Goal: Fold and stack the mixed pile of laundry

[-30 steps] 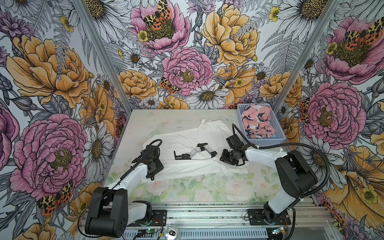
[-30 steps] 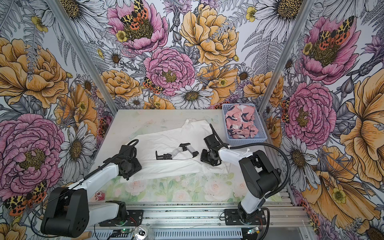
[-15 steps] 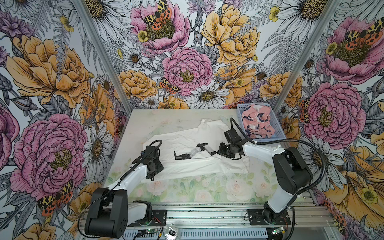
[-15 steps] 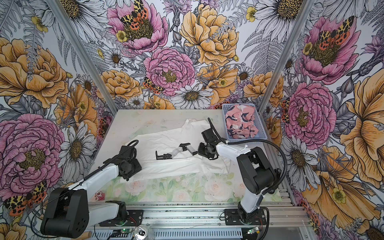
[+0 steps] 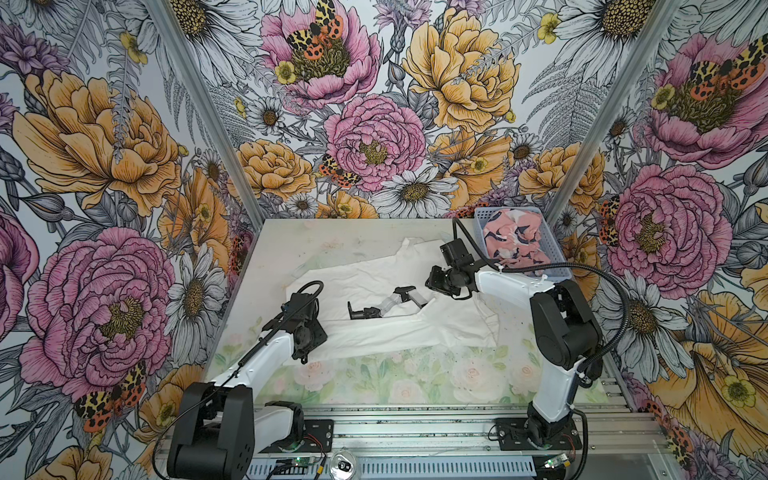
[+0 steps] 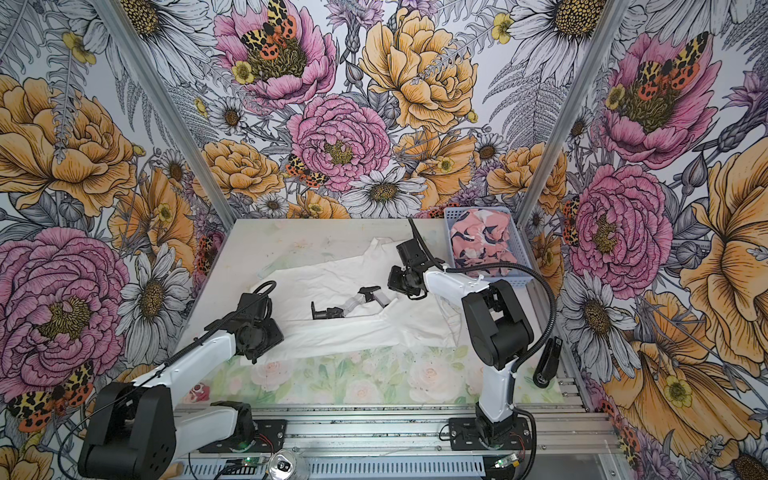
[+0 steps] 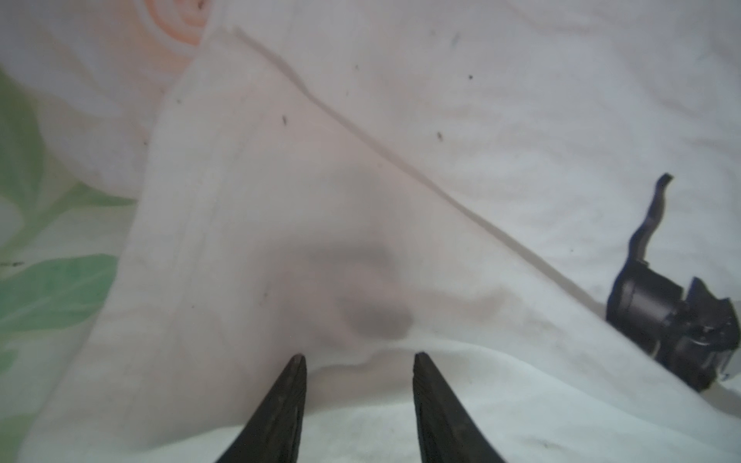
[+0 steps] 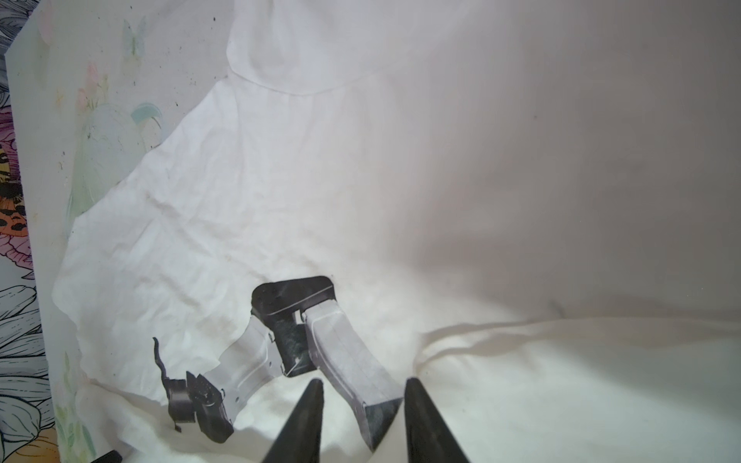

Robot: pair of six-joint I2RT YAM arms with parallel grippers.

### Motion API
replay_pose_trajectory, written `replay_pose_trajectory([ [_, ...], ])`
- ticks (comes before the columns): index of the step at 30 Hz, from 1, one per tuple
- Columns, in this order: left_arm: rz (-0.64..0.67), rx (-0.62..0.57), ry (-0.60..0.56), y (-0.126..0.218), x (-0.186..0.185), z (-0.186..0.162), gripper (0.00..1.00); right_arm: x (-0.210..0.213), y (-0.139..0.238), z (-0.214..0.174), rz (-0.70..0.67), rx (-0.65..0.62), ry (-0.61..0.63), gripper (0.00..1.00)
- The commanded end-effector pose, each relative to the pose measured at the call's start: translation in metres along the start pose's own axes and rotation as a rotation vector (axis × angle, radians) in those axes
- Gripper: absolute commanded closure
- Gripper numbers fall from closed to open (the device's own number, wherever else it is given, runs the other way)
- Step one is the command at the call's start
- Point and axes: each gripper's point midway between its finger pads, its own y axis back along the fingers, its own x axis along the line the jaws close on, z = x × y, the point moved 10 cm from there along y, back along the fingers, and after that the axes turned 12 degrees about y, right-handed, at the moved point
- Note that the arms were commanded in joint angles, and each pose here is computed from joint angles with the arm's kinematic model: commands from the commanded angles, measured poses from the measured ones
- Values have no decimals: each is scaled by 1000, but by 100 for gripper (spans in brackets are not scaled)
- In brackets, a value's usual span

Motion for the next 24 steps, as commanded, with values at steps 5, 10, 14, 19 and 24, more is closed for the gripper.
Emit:
replay_pose_trajectory([
  [5,-56,-1,27,7,-1,-4,55,-6,35,-23,-35,-6,34,62],
  [10,-60,-2,25,9,-3,-5,54,-5,31,-49,-6,59,0,59],
  [14,-57,-1,19,9,-4,-5,54,11,21,-52,36,67,3,55],
  [19,-57,-1,13,10,-8,-7,54,36,-3,-23,103,33,16,54],
  [24,-43,13,11,9,-9,-14,54,48,-16,6,119,11,39,54],
])
